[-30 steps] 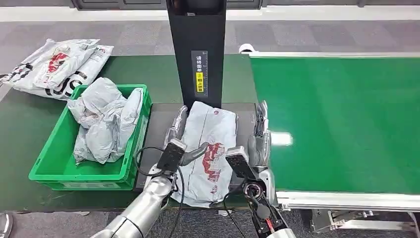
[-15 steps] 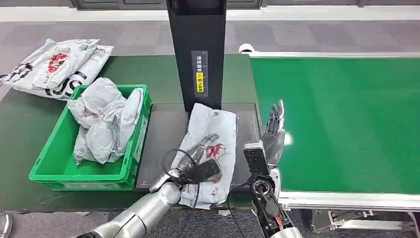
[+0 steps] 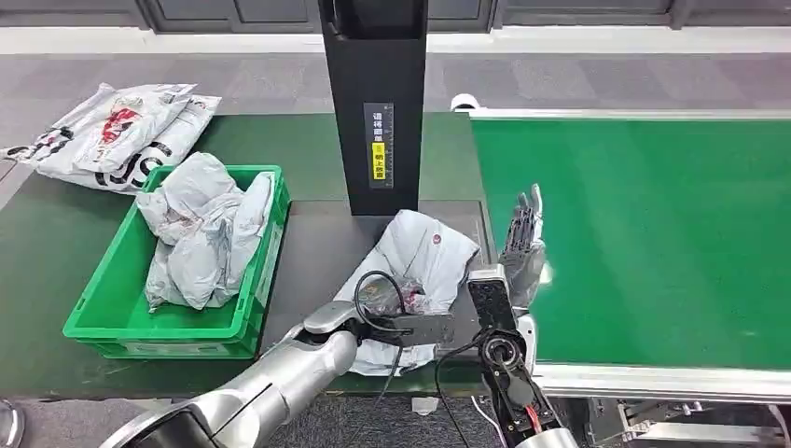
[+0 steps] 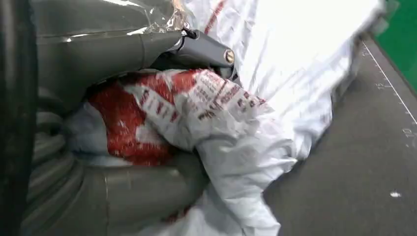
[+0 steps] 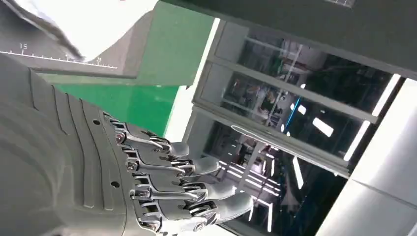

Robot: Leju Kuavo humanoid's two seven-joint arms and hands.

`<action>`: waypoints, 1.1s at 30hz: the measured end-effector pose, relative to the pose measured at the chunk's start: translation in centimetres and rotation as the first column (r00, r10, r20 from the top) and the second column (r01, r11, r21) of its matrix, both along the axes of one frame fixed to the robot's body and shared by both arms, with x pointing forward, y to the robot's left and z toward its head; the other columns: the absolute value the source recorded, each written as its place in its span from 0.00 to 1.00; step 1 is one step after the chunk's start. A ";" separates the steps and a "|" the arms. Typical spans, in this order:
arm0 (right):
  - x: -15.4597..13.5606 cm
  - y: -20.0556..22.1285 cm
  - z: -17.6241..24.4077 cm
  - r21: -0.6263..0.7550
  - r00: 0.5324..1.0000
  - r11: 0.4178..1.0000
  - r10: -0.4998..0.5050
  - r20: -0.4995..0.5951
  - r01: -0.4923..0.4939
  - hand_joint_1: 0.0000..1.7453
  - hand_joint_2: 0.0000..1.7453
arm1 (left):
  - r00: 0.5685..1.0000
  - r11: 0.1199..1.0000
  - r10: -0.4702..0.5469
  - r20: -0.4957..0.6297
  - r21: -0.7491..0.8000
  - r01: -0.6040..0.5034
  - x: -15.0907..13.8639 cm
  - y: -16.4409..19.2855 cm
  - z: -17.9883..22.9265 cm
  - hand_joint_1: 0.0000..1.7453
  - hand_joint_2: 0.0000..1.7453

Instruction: Moved the parcel from conveyor to table for the left to box.

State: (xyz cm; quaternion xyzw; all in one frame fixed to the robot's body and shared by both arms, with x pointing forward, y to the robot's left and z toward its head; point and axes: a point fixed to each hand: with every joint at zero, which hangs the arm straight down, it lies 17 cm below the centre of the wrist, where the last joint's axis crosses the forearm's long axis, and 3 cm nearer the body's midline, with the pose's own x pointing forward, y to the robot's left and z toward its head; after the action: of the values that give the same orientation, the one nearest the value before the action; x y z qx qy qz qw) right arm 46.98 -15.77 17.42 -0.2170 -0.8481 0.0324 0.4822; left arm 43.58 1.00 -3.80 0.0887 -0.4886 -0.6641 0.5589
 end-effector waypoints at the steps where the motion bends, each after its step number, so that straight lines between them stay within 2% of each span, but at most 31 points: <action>1: 0.0 0.1 0.0 -0.004 1.000 1.000 0.002 0.001 -0.002 0.00 0.00 | 1.000 1.000 0.000 0.002 0.000 0.000 0.1 0.0 0.1 1.00 1.00; 7: -0.1 0.2 0.0 -0.012 1.000 1.000 0.005 0.001 -0.005 0.00 0.00 | 1.000 1.000 0.003 0.021 -0.004 -0.003 0.4 0.0 0.4 1.00 1.00; 11: -0.4 0.3 -0.3 -0.022 1.000 1.000 0.009 0.000 -0.009 0.00 0.00 | 0.990 0.998 0.030 0.139 -0.051 -0.023 1.7 -0.1 2.0 1.00 1.00; 14: -1.1 0.3 -0.8 -0.030 1.000 1.000 0.008 -0.006 -0.008 0.00 0.00 | 0.951 0.981 0.102 0.292 -0.191 -0.047 2.8 -0.5 4.9 1.00 1.00; 16: -1.6 0.3 -1.1 -0.032 1.000 0.999 0.007 -0.010 -0.007 0.00 0.00 | 0.897 0.946 0.191 0.399 -0.319 -0.059 3.9 0.1 8.0 1.00 1.00; 18: -2.0 0.2 -1.5 -0.036 1.000 0.999 0.005 -0.015 -0.006 0.00 0.00 | 0.838 0.898 0.270 0.474 -0.439 -0.041 5.0 0.5 11.9 1.00 1.00; 19: -2.1 0.1 -1.7 -0.037 1.000 0.999 0.002 -0.019 -0.002 0.00 0.00 | 0.790 0.874 0.296 0.537 -0.486 0.002 5.4 0.5 14.6 1.00 1.00; 21: -2.1 -0.2 -1.7 -0.036 1.000 0.999 -0.010 -0.020 0.009 0.00 0.00 | 0.689 0.855 0.277 0.670 -0.499 0.141 5.3 -0.4 19.5 1.00 1.00; 23: -2.1 -0.4 -1.7 -0.032 1.000 0.999 -0.022 -0.019 0.022 0.00 0.00 | 0.583 0.846 0.311 0.751 -0.498 0.190 5.3 0.2 23.7 1.00 1.00; 26: -2.2 -0.7 -1.8 -0.027 0.999 0.999 -0.033 -0.022 0.032 0.00 0.00 | 0.369 0.799 0.496 0.786 -0.580 0.159 6.4 5.9 31.9 1.00 1.00; 29: -2.2 -0.8 -2.0 -0.030 0.999 0.999 -0.040 -0.024 0.039 0.00 0.00 | 0.200 0.756 0.618 0.761 -0.644 0.118 6.1 12.5 36.3 1.00 1.00; 30: -2.3 -0.8 -2.1 -0.033 0.999 0.999 -0.040 -0.026 0.039 0.00 0.00 | 0.154 0.732 0.658 0.737 -0.674 0.095 6.1 15.0 37.1 1.00 1.00; 32: -2.5 -0.8 -2.3 -0.037 0.999 0.999 -0.041 -0.030 0.040 0.00 0.00 | 0.086 0.733 0.673 0.734 -0.678 0.052 5.8 18.1 37.6 1.00 1.00; 33: -2.5 -0.9 -2.4 -0.037 0.999 0.998 -0.042 -0.031 0.041 0.00 0.00 | 0.067 0.735 0.674 0.736 -0.677 0.040 5.7 18.9 37.8 1.00 1.00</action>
State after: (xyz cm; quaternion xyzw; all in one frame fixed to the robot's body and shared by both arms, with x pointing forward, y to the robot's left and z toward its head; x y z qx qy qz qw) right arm 44.49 -16.62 15.03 -0.2427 -0.8349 0.0411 0.4923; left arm 49.28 19.87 33.96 0.4450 -0.8525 -0.1242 0.2444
